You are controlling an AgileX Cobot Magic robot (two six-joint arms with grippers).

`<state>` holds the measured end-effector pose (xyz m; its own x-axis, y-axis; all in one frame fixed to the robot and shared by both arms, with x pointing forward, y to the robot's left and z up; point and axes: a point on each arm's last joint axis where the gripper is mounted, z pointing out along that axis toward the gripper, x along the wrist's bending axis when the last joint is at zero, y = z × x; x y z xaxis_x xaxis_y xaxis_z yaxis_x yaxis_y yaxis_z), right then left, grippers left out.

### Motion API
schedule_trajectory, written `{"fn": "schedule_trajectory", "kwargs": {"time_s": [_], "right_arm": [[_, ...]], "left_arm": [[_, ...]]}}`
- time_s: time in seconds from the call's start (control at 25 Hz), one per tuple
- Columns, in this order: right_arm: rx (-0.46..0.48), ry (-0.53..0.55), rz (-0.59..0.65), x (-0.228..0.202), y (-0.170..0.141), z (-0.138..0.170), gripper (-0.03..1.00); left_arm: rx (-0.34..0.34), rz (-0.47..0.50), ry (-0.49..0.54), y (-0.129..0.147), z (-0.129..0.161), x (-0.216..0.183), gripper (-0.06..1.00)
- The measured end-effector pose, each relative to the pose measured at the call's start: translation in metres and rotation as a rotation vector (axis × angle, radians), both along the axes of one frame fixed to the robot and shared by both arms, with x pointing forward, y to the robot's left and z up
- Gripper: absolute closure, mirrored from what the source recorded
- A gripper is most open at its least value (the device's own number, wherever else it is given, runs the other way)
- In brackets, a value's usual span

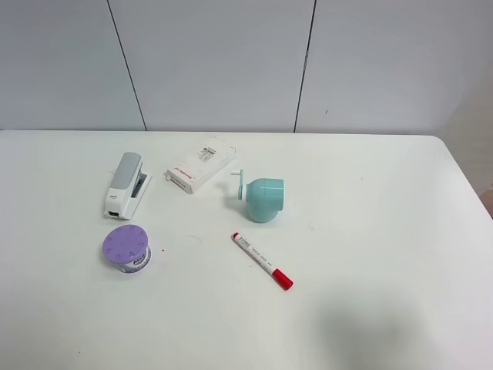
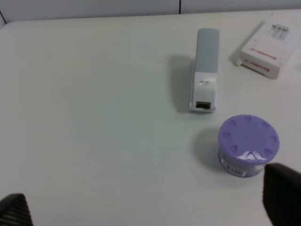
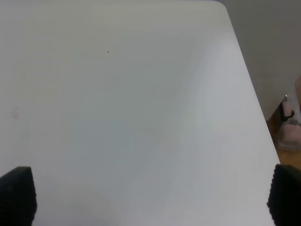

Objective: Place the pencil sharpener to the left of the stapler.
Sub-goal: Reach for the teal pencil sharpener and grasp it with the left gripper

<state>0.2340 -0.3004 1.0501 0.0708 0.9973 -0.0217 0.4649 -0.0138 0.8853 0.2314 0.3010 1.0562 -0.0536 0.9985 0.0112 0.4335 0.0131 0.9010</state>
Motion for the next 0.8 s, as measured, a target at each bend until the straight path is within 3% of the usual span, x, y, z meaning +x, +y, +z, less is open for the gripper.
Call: {"fn": "schedule_trajectory", "kwargs": {"time_s": [0.8], "right_arm": [[0.0,0.0,0.0,0.0,0.0,0.0,-0.02]], "left_arm": [[0.0,0.0,0.0,0.0,0.0,0.0,-0.05]]}}
